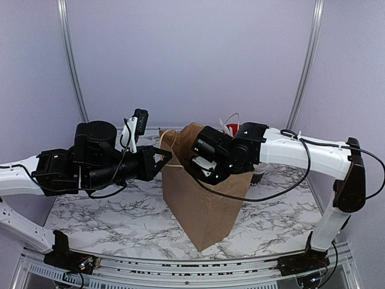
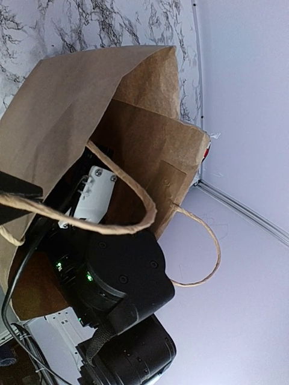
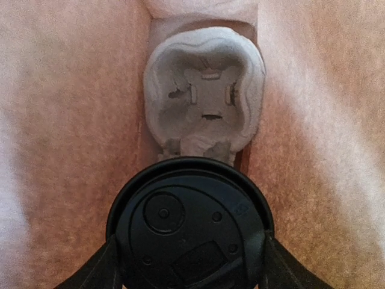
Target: Pack the takeout coffee
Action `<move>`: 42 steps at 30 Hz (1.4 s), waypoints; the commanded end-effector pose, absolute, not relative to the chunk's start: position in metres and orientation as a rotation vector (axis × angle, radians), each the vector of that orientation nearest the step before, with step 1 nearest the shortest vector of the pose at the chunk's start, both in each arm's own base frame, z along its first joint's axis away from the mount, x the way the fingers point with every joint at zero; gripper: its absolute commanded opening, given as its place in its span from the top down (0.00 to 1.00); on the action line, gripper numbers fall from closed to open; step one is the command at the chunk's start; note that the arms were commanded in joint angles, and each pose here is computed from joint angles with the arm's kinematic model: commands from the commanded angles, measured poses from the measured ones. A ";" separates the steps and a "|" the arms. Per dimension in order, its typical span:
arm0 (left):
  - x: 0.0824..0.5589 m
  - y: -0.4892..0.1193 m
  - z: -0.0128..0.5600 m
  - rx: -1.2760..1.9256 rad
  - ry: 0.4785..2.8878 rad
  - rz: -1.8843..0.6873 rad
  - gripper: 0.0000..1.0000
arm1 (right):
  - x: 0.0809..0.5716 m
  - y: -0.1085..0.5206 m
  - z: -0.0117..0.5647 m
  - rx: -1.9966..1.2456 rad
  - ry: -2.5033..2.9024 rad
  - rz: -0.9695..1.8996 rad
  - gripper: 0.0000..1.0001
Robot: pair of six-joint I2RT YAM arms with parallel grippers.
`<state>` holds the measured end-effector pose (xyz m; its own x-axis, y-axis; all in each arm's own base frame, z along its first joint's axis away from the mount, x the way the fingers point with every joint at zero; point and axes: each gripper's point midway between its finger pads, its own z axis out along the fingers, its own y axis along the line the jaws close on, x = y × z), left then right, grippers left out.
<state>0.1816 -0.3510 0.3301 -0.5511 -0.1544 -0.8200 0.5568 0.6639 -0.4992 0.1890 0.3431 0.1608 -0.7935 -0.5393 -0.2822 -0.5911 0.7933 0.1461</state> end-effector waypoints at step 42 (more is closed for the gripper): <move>0.182 -0.348 0.336 0.309 1.916 -0.958 1.00 | 0.177 0.345 0.144 -0.939 2.796 0.298 0.41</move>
<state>0.1818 -0.3510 0.3283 -0.5468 -0.1486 -0.8240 0.5602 0.6665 -0.4920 0.1823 0.3423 0.1556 -0.7849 -0.5648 -0.2548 -0.6045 0.7883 0.1146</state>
